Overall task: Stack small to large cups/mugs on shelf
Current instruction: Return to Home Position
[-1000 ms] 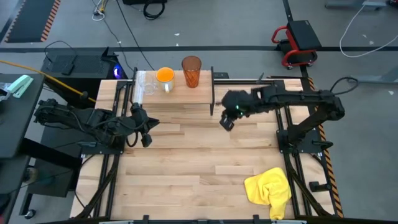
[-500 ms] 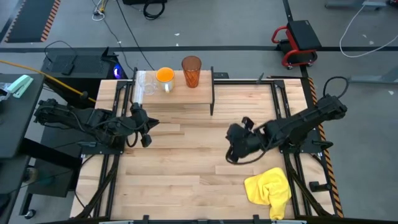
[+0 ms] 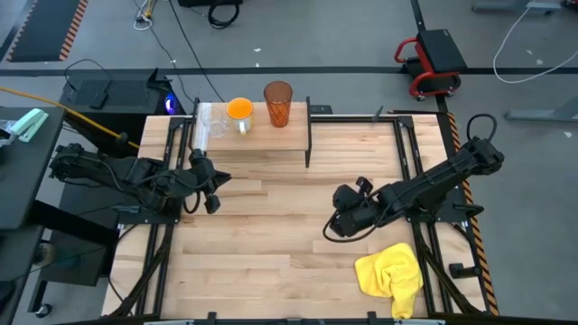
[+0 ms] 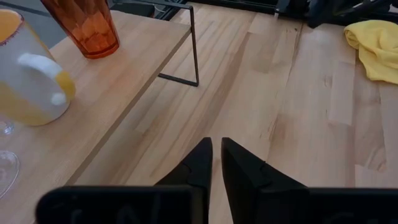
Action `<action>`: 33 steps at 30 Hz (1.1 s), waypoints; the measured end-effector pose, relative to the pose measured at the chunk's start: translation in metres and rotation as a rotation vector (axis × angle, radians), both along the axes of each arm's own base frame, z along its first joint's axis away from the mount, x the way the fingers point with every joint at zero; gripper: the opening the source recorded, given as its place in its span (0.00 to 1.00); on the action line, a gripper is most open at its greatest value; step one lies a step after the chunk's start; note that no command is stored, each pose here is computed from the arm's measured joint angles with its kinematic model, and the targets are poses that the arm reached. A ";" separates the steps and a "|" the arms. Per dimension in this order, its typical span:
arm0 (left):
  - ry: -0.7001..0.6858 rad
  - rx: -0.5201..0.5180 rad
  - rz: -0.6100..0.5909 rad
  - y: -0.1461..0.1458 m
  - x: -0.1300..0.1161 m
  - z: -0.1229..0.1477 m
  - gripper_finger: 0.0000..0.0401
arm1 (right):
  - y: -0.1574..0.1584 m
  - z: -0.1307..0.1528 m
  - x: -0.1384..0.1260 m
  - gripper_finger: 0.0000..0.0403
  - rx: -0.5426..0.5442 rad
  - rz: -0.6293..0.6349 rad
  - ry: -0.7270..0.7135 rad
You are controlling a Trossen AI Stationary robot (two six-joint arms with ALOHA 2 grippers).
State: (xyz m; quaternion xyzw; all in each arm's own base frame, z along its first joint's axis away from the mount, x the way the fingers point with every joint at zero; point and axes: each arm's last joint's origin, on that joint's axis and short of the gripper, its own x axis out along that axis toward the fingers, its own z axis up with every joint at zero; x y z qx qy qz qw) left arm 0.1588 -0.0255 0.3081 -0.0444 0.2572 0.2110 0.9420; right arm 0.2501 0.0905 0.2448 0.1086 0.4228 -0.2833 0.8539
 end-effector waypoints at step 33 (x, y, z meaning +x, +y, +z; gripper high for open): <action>0.005 0.000 0.001 0.000 0.000 0.000 0.11 | -0.014 0.012 -0.007 0.08 -0.043 -0.052 -0.082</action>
